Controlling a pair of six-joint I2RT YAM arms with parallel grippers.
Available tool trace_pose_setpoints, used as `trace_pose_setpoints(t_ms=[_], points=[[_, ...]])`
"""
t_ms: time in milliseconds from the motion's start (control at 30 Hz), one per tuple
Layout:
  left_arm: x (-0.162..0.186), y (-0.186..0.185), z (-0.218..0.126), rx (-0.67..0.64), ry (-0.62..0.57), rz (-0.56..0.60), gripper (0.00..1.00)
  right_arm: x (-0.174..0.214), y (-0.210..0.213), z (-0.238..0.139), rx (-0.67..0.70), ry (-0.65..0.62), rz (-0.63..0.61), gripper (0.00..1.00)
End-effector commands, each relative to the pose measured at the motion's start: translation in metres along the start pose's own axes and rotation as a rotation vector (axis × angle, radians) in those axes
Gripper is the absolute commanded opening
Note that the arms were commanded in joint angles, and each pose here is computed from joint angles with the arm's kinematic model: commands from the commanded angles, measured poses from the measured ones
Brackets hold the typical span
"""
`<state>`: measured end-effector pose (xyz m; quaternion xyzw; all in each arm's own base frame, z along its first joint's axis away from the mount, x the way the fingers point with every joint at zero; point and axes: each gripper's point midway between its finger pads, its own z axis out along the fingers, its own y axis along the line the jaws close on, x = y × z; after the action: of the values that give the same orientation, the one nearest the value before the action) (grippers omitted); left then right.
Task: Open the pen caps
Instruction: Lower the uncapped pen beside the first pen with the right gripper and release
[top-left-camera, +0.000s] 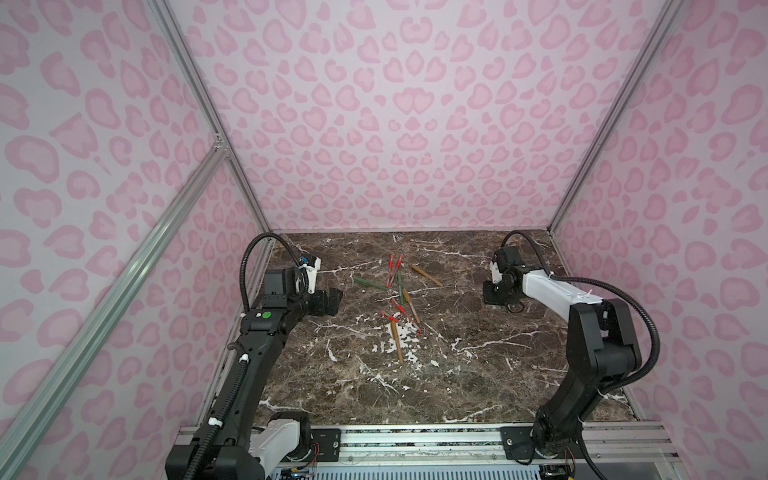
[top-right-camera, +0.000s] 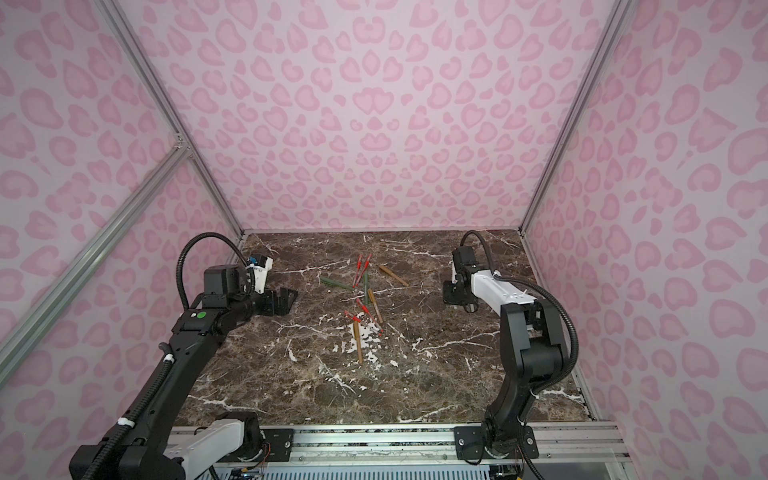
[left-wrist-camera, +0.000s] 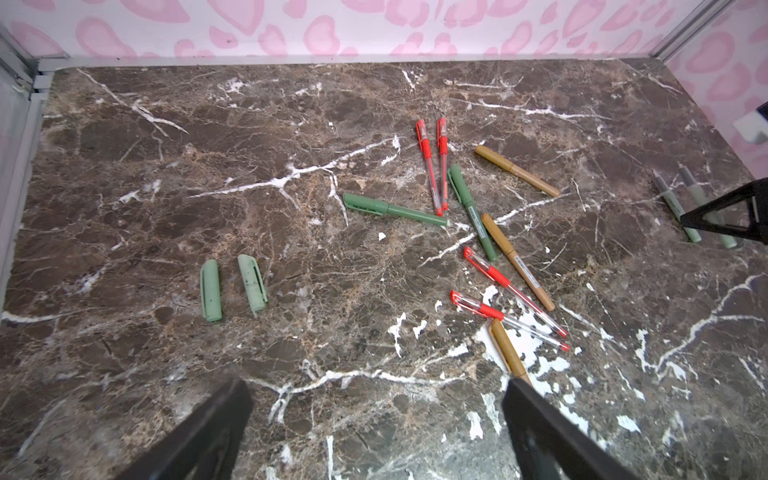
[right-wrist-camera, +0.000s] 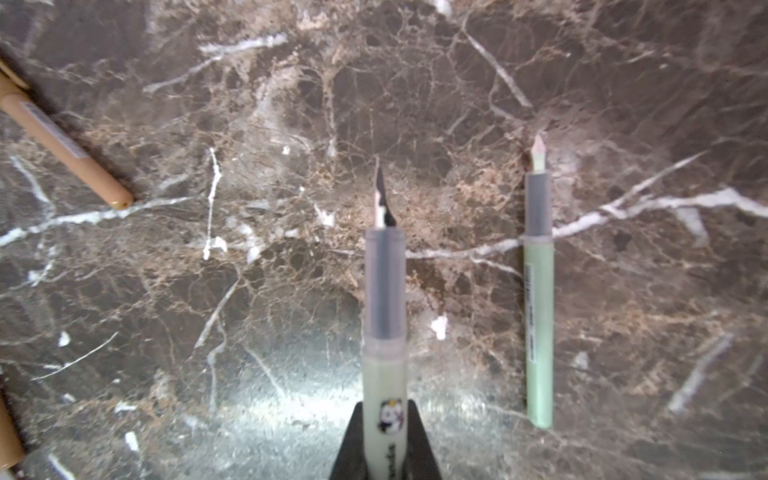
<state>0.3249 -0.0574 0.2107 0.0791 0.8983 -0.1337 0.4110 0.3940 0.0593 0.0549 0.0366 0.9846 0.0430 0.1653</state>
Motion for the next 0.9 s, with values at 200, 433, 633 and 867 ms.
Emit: trace_pose_setpoints(t_ms=[200,433,633,867], points=[[-0.016,-0.001,-0.007,0.040,-0.079,-0.034,0.98,-0.001,-0.024,0.030,0.084,0.084,-0.030,0.00],[-0.017,0.002,-0.008,0.046,-0.085,-0.052,0.98,0.004,-0.033,0.043,0.091,0.111,-0.010,0.00],[-0.019,0.006,-0.010,0.034,-0.091,-0.061,0.98,0.007,-0.036,0.046,0.091,0.118,-0.011,0.03],[-0.020,0.008,-0.012,0.030,-0.099,-0.069,0.98,0.008,-0.034,0.045,0.079,0.120,-0.011,0.20]])
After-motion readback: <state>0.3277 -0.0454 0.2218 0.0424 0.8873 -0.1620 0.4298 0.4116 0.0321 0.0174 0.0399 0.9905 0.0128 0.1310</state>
